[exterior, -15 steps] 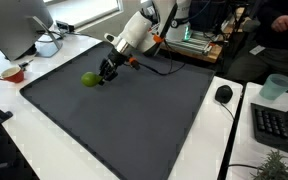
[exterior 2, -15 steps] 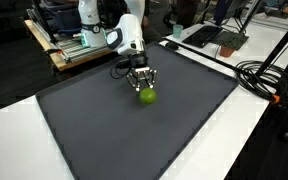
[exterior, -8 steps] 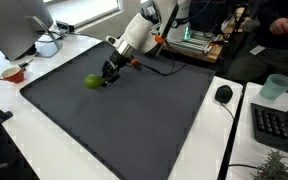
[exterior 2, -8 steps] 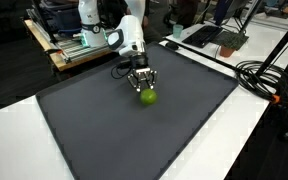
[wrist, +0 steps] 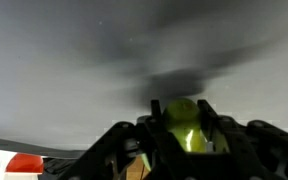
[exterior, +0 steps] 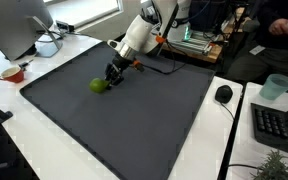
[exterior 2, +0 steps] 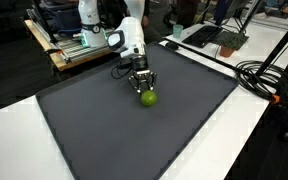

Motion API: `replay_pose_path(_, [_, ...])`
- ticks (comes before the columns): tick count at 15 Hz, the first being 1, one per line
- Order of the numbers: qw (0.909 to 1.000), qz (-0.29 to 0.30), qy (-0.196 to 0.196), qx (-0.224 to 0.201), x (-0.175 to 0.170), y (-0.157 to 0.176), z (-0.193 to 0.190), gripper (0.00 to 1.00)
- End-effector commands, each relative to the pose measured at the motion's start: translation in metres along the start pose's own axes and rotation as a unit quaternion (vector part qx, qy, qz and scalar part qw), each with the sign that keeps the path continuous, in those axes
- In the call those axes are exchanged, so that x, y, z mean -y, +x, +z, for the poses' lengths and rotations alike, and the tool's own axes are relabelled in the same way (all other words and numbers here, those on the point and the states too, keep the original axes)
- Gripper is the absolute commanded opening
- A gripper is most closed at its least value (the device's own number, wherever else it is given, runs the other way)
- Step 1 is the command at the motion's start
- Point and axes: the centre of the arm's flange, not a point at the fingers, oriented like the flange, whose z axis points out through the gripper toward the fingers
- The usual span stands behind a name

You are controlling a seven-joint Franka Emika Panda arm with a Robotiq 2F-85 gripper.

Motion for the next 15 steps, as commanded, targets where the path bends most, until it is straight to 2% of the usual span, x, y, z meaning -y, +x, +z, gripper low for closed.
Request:
replay_pose_path(1, [0.9999, -0.001, 0.002, 0.016, -0.004, 0.004, 0.002, 0.16])
replay_pose_path(2, [0.9998, -0.001, 0.002, 0.02, -0.003, 0.004, 0.002, 0.23])
replay_pose_path(3, [0.9998, -0.001, 0.003, 0.021, -0.003, 0.004, 0.002, 0.65])
replay_pose_path(5, [0.9997, 0.001, 0.001, 0.024, -0.004, 0.004, 0.002, 0.66])
replay_pose_path(10, [0.9995, 0.016, 0.003, 0.028, -0.011, 0.012, -0.016, 0.98])
replay_pose_path(15, [0.9962, 0.009, 0.061, 0.062, -0.03, 0.029, -0.09, 1.0])
